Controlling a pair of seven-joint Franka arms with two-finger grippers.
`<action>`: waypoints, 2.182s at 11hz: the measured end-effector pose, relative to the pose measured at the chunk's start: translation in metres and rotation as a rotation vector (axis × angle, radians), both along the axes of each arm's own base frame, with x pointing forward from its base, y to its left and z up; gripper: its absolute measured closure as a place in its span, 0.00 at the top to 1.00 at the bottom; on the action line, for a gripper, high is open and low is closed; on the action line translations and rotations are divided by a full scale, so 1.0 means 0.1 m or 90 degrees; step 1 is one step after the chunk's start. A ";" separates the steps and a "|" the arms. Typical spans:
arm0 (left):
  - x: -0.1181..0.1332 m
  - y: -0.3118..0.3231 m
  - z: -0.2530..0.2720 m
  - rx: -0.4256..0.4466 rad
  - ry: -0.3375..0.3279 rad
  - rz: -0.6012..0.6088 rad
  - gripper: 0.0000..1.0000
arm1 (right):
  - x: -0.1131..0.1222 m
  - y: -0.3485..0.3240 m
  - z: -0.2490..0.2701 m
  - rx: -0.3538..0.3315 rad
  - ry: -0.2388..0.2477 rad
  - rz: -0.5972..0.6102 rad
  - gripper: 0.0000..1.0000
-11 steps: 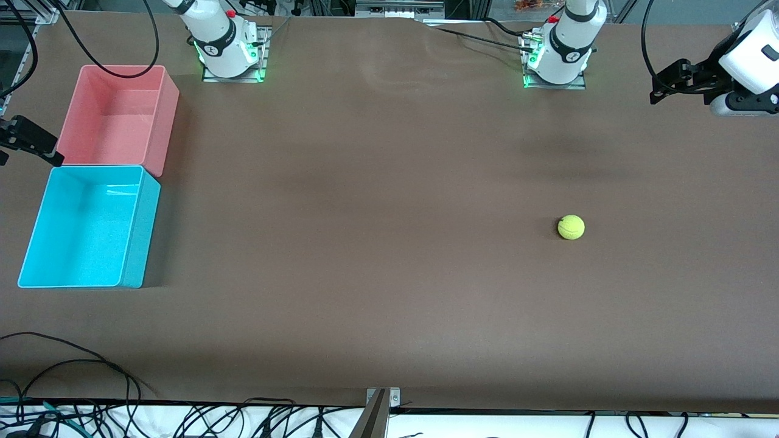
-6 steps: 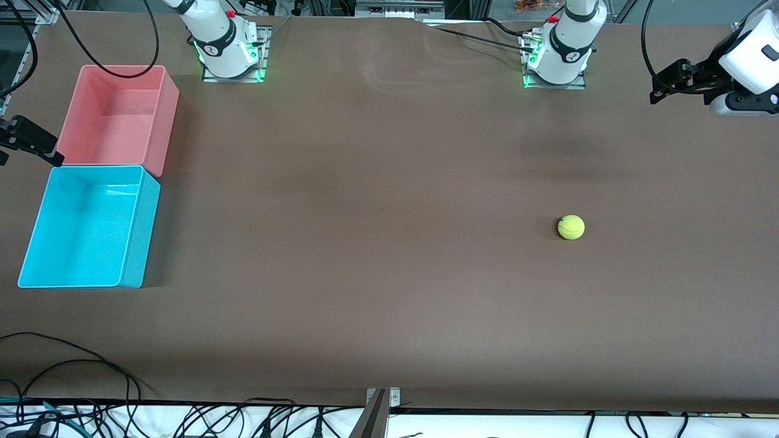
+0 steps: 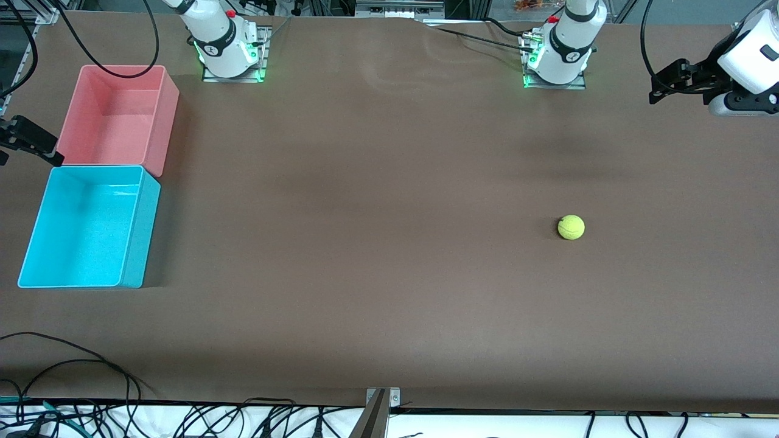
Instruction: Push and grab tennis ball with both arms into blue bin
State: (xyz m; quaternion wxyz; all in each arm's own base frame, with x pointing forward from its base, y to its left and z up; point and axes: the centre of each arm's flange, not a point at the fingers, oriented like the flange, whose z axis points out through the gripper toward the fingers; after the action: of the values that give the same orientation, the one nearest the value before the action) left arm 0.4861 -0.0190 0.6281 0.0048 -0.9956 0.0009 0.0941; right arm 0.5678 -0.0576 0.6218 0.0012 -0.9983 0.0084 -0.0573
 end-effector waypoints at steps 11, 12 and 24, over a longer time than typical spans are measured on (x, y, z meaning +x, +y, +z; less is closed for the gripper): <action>0.06 -0.15 0.13 -0.001 -0.019 -0.019 1.00 | 0.00 0.00 0.00 0.000 0.000 0.000 1.00; 0.06 -0.17 0.13 -0.002 -0.020 -0.021 1.00 | 0.00 0.00 0.00 0.000 0.000 0.000 1.00; 0.07 -0.32 0.10 0.001 -0.018 -0.040 1.00 | 0.00 0.00 0.00 0.000 0.000 0.000 1.00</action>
State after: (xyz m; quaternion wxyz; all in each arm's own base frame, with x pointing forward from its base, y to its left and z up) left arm 0.4936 -0.0507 0.6386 0.0082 -0.9962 0.0322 0.0802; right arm 0.5679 -0.0576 0.6217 0.0012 -0.9983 0.0084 -0.0571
